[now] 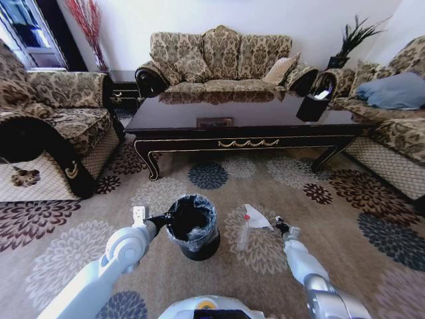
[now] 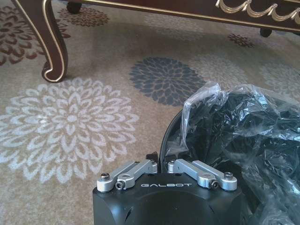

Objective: Move to the front of the table and pick up the trash from the floor, then place it into the trash bin.

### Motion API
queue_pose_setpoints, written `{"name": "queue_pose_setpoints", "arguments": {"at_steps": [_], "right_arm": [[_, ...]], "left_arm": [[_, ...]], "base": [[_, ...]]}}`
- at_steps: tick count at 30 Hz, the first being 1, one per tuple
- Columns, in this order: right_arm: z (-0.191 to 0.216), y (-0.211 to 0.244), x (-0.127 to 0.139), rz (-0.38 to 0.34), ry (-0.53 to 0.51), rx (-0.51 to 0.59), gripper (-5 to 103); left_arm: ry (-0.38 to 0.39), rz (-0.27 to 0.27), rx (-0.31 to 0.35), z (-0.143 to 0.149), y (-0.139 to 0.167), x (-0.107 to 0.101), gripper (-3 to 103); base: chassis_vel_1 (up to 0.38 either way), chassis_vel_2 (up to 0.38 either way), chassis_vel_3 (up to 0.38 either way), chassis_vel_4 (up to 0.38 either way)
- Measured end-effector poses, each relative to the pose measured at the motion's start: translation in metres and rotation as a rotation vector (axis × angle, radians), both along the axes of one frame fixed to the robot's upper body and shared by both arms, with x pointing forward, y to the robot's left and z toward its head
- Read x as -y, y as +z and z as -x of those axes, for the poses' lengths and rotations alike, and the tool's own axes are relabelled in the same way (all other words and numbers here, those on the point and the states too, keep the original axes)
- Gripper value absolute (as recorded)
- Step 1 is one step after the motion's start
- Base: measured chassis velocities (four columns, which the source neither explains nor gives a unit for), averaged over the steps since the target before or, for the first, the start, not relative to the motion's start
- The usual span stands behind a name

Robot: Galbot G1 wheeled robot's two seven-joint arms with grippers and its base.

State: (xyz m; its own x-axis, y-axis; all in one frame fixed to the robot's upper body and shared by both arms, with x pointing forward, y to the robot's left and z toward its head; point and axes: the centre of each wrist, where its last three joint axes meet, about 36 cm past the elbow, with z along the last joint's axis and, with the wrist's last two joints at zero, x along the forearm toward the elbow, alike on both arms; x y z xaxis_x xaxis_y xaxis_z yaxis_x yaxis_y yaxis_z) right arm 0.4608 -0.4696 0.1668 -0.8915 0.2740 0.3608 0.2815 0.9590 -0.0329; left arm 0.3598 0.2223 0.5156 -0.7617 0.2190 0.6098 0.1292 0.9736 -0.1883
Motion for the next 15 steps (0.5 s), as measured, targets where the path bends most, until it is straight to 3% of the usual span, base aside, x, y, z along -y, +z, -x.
{"name": "queue_pose_setpoints", "arguments": {"at_steps": [5,9,12,15], "right_arm": [[0.033,0.018,0.006,0.02,0.034,0.077,0],[0.05,0.051,-0.004,0.018,0.103,0.167,0],[0.073,0.094,-0.031,0.017,0.206,0.26,0],[0.092,0.112,-0.046,0.018,0.247,0.296,0]], "left_arm": [[-0.013,0.006,-0.012,-0.004,-0.005,0.006,4],[-0.017,0.01,-0.024,-0.008,-0.01,0.01,4],[-0.014,-0.002,-0.037,-0.01,-0.014,0.012,4],[-0.021,-0.02,-0.051,-0.013,-0.018,0.013,4]], "base": [[0.0,0.0,0.0,0.0],[0.0,0.0,0.0,0.0],[0.0,0.0,0.0,0.0],[0.0,0.0,0.0,0.0]]}}
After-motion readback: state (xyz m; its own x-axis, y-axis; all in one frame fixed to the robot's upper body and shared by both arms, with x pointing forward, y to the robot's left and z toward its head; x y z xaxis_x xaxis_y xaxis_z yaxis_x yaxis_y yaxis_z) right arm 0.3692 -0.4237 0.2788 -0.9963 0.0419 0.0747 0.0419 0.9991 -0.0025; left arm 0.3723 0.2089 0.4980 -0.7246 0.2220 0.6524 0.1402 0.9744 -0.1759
